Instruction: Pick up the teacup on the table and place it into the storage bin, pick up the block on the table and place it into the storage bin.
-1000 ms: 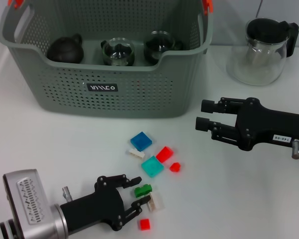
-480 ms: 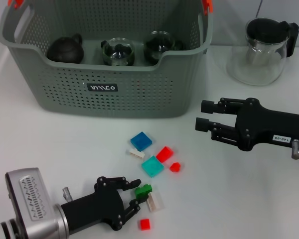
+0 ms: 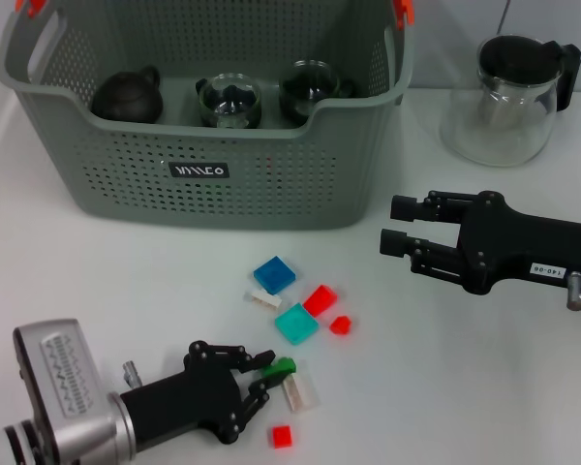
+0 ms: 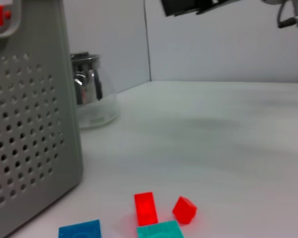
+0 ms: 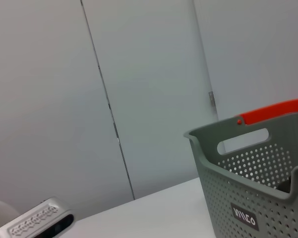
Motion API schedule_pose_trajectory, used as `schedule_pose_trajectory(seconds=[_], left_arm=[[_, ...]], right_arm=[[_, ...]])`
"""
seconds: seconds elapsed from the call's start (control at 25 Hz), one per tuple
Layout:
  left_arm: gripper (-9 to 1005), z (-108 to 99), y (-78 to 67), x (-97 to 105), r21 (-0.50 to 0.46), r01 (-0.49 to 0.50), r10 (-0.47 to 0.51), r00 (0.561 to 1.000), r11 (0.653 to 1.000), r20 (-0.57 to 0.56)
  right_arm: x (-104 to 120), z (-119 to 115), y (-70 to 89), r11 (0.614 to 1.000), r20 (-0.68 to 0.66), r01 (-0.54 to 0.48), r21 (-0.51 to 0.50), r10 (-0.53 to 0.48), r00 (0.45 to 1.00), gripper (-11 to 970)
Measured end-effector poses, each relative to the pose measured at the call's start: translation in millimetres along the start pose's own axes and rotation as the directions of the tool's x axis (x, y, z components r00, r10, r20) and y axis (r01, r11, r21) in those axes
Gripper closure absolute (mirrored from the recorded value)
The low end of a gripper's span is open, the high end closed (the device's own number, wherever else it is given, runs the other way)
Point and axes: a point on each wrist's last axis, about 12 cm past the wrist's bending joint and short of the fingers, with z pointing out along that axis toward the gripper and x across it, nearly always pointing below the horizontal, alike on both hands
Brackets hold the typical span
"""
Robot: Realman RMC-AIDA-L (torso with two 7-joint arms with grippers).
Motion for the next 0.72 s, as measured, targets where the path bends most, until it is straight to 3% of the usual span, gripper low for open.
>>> schedule_pose_trajectory(seconds=[0.36, 0.48, 0.72], left_arm=[[844, -2.2, 4.3, -4.0, 0.022, 0.040, -0.040, 0.999, 0.999, 0.016], [841, -12.6, 9.1, -9.1, 0.024, 0.061, -0.063, 0.996, 0.998, 0.063], [834, -45.1, 32.0, -27.2, 0.000, 0.131, -0.129, 0.975, 0.991, 0.180]], right_arm=[[0.9, -1.4, 1.0, 1.000, 0.001, -0.003, -0.002, 0.003, 1.000, 442], [0.9, -1.7, 0.9, 1.000, 0.001, -0.003, -0.002, 0.003, 1.000, 442], [-0.2, -0.8, 0.5, 1.000, 0.001, 0.000, -0.004, 0.000, 1.000, 441]])
